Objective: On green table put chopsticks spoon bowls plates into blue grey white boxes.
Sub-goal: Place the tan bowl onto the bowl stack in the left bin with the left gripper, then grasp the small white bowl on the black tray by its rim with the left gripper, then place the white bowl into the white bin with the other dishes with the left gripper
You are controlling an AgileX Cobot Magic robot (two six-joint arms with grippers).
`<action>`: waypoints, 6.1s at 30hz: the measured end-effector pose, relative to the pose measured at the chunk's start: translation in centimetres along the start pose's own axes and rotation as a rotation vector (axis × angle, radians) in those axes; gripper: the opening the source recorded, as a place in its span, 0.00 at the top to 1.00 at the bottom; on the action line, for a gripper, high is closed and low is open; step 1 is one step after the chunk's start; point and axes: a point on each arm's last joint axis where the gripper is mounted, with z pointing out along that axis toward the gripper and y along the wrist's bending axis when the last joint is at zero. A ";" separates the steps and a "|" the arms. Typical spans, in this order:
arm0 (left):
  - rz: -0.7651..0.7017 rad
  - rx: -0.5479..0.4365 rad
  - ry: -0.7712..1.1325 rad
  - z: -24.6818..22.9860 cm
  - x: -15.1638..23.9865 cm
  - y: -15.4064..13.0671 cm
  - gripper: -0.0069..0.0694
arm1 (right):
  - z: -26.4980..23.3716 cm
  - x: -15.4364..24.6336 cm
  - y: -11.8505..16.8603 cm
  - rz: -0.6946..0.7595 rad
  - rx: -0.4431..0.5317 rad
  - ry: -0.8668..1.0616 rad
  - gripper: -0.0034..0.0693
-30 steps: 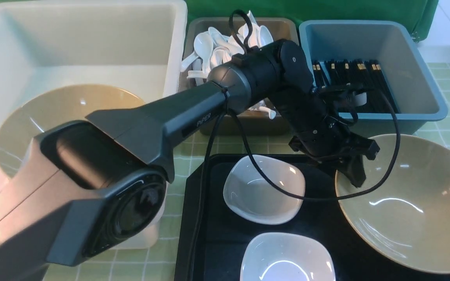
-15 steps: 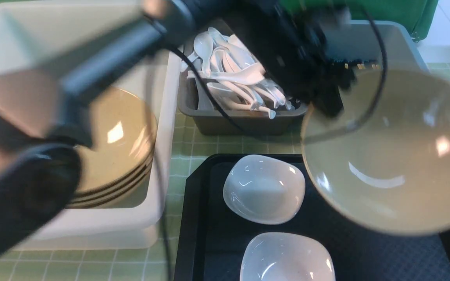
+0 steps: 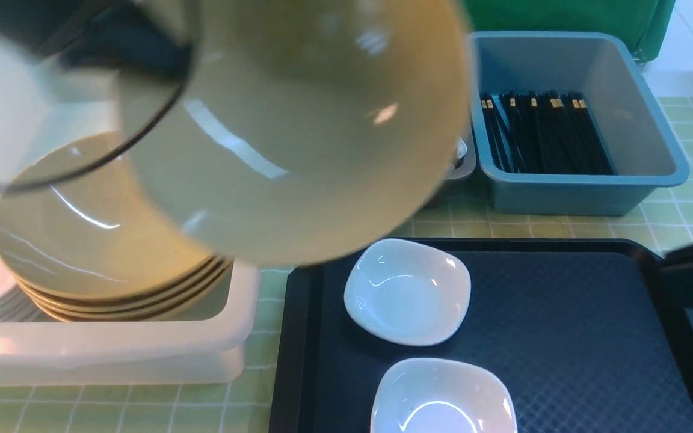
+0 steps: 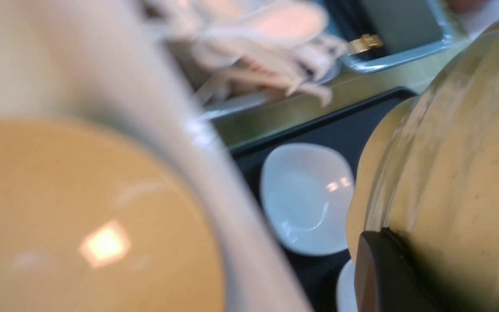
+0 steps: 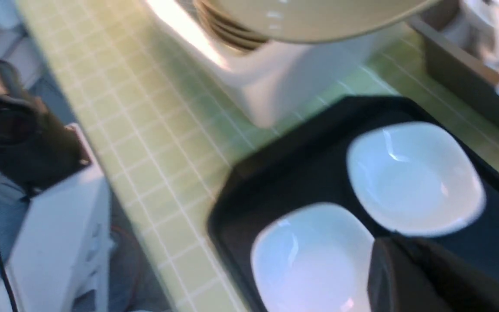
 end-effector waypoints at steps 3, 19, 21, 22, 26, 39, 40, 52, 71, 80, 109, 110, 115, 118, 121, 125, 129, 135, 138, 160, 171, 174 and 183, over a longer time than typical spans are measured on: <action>-0.150 -0.078 -0.038 -1.6 3.2 3.0 0.89 | 1.8 -0.6 -1.2 -0.006 -0.062 0.011 0.90; -0.642 -0.305 0.039 1.3 7.0 14.4 0.89 | 11.2 -2.2 1.2 -0.163 -0.060 0.229 0.88; -0.672 -0.314 0.046 1.7 7.3 14.8 0.89 | 12.1 -2.1 1.0 -0.147 -0.052 0.236 0.87; -0.686 -0.317 0.051 1.8 7.4 14.9 0.89 | 12.5 -2.1 0.8 -0.138 -0.046 0.239 0.87; -0.719 -0.324 0.050 1.9 7.4 15.1 0.87 | 13.3 -2.2 0.5 -0.101 -0.028 0.226 0.86; -0.730 -0.347 0.026 1.6 7.3 14.9 0.17 | 13.0 -2.6 -1.4 0.066 0.050 0.179 0.66; -0.723 -0.354 0.027 1.4 7.3 14.8 0.13 | 12.9 -2.7 -1.8 0.075 0.061 0.177 0.64; -0.459 -0.350 -0.011 -2.7 4.7 7.8 0.04 | 13.4 -0.7 -8.0 0.339 0.183 0.303 0.47; 0.159 0.110 0.376 15.4 2.0 -8.7 0.19 | 7.2 -0.9 -4.3 0.246 0.136 0.294 0.46; 0.147 0.061 0.586 25.5 0.8 -6.6 0.18 | 3.7 -0.8 -2.0 0.200 0.128 0.247 0.46; 0.100 0.045 0.668 33.1 3.9 -4.6 0.88 | 3.3 -0.4 -1.6 0.197 0.117 0.276 0.46; 0.099 0.048 0.664 33.0 3.8 -4.7 0.89 | 3.3 -0.4 -1.6 0.196 0.115 0.279 0.46; 0.144 0.069 0.621 30.7 2.5 -5.8 0.89 | 3.2 -0.2 -1.5 0.139 0.097 0.307 0.46; 0.196 0.088 0.546 27.0 0.6 -7.3 0.89 | 3.0 -0.1 -1.3 0.066 0.081 0.315 0.46; 0.218 0.096 0.497 23.9 -0.5 -8.0 0.89 | 2.7 -0.2 -1.0 0.007 0.069 0.298 0.46; 0.234 0.081 0.359 16.6 -2.9 -8.1 0.89 | 2.6 -0.9 -0.1 -0.149 -0.014 0.212 0.51; 0.201 0.006 0.198 9.1 -4.0 -6.2 0.89 | 3.3 -2.9 0.3 -0.234 -0.135 0.119 0.70; 0.023 -0.155 0.092 0.8 0.7 -1.6 0.89 | 6.9 -6.9 0.3 -0.348 -0.255 0.086 0.92; -0.157 -0.287 0.016 -2.0 3.4 2.3 0.89 | 9.4 -8.8 1.5 -0.412 -0.320 0.087 0.92; -0.678 -0.771 0.095 -2.9 9.7 18.3 0.89 | 20.6 -12.0 4.6 -0.451 -0.407 0.146 0.92; -0.654 -0.805 0.199 0.1 9.5 19.6 0.75 | 20.5 -11.7 4.8 -0.451 -0.436 0.180 0.92; -0.705 -0.795 0.210 0.3 9.7 19.3 0.61 | 20.4 -11.6 4.8 -0.436 -0.440 0.189 0.92; -0.654 -0.643 0.210 1.2 9.2 18.5 0.51 | 20.2 -11.3 4.9 -0.430 -0.464 0.228 0.90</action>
